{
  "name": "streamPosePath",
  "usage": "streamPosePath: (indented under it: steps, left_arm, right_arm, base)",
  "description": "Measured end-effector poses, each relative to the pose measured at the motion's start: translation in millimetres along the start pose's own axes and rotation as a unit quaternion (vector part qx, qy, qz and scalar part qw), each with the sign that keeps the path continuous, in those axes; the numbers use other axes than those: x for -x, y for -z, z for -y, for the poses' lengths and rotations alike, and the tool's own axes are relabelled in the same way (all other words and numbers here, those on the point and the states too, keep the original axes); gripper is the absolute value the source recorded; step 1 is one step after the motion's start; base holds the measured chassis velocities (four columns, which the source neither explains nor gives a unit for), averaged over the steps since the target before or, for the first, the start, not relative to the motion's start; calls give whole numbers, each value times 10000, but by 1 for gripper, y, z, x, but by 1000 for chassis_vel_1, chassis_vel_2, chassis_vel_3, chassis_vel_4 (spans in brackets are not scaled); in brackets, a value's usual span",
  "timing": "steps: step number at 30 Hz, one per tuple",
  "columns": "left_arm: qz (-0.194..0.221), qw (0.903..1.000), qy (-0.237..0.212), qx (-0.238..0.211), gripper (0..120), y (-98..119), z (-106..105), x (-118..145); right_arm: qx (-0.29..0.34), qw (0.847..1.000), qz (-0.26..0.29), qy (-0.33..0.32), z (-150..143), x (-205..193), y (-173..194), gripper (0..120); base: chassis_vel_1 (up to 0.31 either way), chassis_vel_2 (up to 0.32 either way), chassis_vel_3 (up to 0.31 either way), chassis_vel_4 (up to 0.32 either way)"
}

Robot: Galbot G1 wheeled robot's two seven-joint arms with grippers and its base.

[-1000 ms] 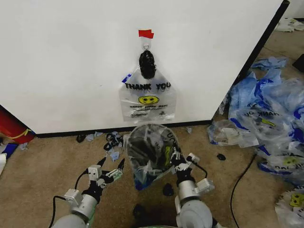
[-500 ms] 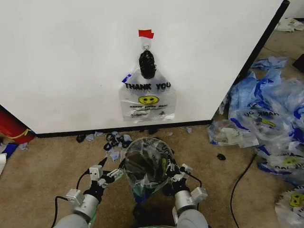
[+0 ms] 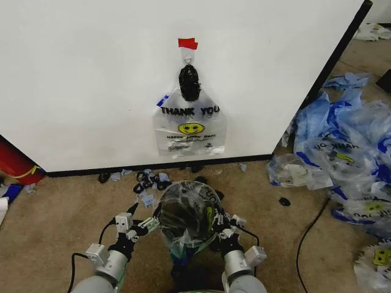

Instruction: Pick up the garbage bag from the wall and place it over the trash bin.

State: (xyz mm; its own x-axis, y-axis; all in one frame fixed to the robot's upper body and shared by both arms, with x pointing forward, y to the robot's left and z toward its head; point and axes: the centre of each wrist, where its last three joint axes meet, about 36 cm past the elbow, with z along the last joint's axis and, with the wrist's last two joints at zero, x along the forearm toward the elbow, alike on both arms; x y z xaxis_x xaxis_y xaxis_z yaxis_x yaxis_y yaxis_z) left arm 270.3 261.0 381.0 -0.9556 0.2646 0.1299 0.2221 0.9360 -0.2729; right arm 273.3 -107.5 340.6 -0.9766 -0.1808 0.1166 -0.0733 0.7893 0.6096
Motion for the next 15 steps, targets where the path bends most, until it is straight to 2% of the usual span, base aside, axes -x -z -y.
streamPosePath:
  steps: [4,6,9,12,15]
  left_arm:
    - [12,10000,5,-2,99,-1,0,-1]
    - [14,10000,5,-1,99,-2,0,-1]
    - [24,10000,8,7,99,-2,0,-1]
    - [24,10000,8,10,99,-3,0,-1]
    - [22,10000,9,9,99,-3,0,-2]
  right_arm:
    - [-27,10000,25,9,1,-3,1,26]
    - [-32,10000,26,7,1,-4,1,27]
    - [-52,10000,40,-7,2,-5,1,43]
    - [-55,10000,47,-22,3,-6,1,50]
    - [-59,9999,62,-51,5,-8,1,66]
  base:
    - [0,0,0,0]
    - [0,0,0,0]
    - [0,0,0,0]
    - [0,0,0,0]
    - [0,0,0,0]
